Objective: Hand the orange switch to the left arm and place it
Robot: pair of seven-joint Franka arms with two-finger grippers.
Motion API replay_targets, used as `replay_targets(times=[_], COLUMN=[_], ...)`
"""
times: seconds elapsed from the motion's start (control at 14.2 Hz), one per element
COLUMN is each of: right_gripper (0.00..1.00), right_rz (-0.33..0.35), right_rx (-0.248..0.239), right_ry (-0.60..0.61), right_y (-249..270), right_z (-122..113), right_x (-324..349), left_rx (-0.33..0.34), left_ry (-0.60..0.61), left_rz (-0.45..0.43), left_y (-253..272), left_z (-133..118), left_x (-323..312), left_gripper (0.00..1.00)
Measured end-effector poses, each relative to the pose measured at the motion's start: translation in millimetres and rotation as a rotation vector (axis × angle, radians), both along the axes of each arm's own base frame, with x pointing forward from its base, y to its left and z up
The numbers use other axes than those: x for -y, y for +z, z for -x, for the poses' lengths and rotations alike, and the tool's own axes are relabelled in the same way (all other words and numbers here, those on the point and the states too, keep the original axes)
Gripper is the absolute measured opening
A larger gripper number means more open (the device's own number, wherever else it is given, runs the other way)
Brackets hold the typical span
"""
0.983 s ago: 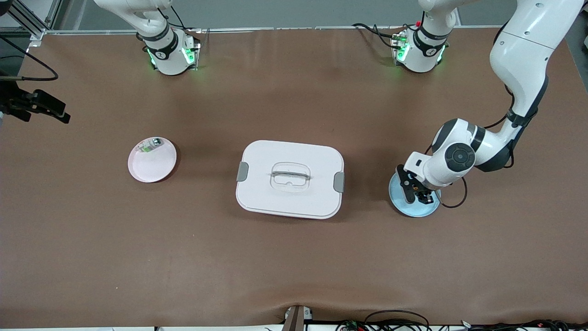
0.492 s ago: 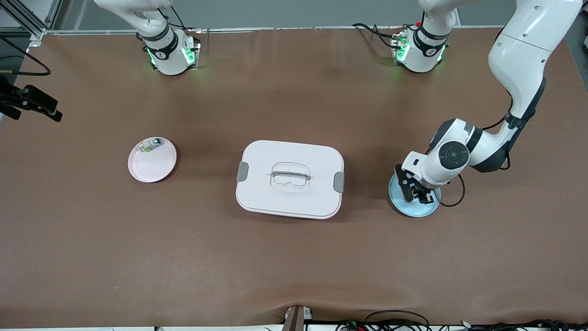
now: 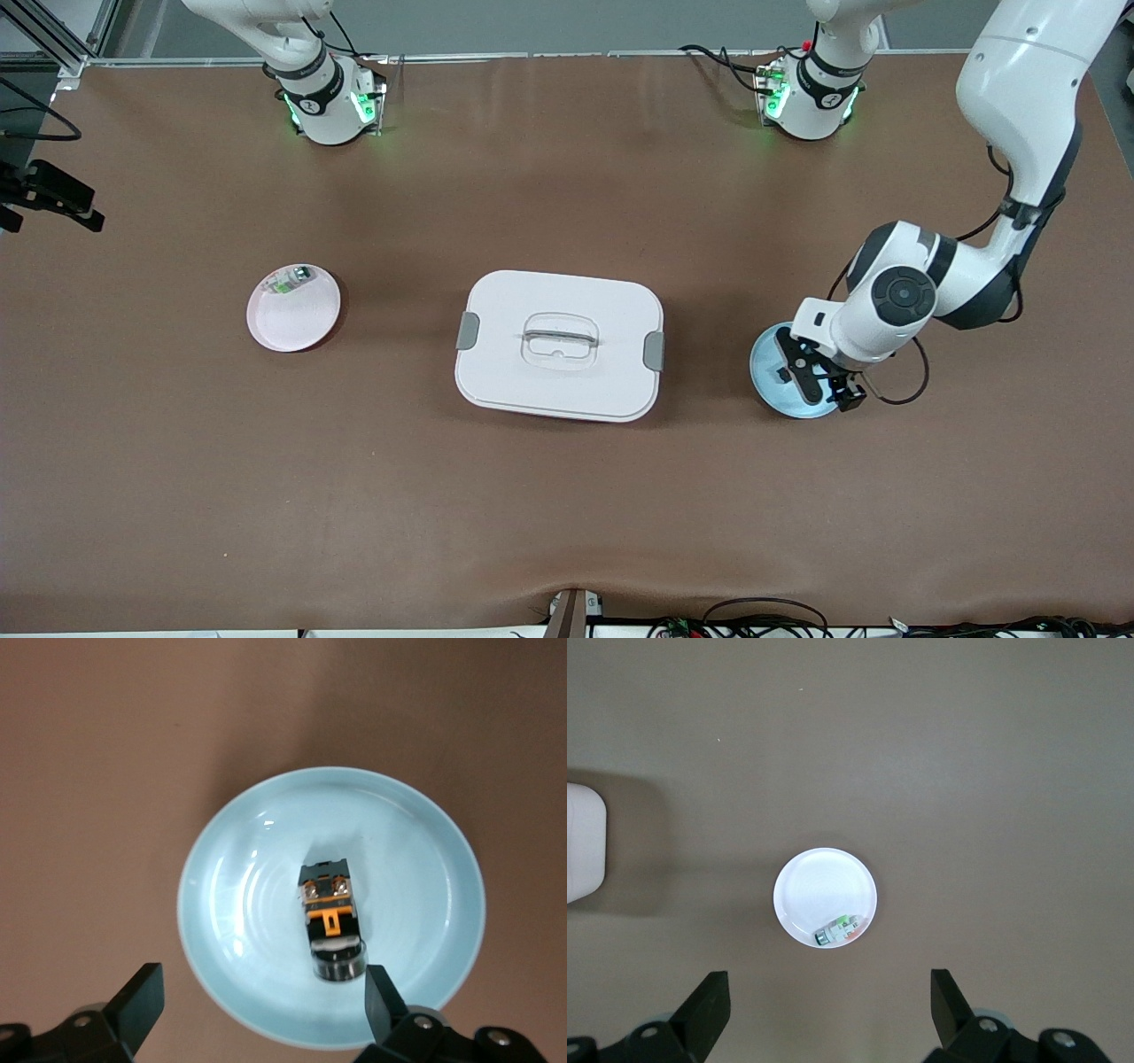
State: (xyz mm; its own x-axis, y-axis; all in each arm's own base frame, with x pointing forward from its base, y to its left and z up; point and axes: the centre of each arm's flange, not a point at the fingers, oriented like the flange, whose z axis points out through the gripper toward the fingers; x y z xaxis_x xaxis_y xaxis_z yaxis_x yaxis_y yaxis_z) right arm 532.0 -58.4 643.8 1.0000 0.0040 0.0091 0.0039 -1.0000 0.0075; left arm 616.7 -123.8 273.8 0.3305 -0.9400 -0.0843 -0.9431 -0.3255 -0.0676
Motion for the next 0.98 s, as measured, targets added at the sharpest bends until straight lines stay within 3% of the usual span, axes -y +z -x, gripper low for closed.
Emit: replay_targets(times=[0.35, 0.98], right_gripper=[1.00, 1.00], right_rz=[0.000, -0.001], right_rx=[-0.003, -0.010], right_ry=[-0.012, -0.017], right_y=[0, 0], right_z=[1, 1], right_x=[1, -2], left_rx=[0.020, 0.100], left_ry=[0.221, 0.830], left_rz=[0.002, 0.019], left_y=[100, 235], left_z=[-16, -15], left_x=[-2, 14], left_gripper=[1.00, 1.00])
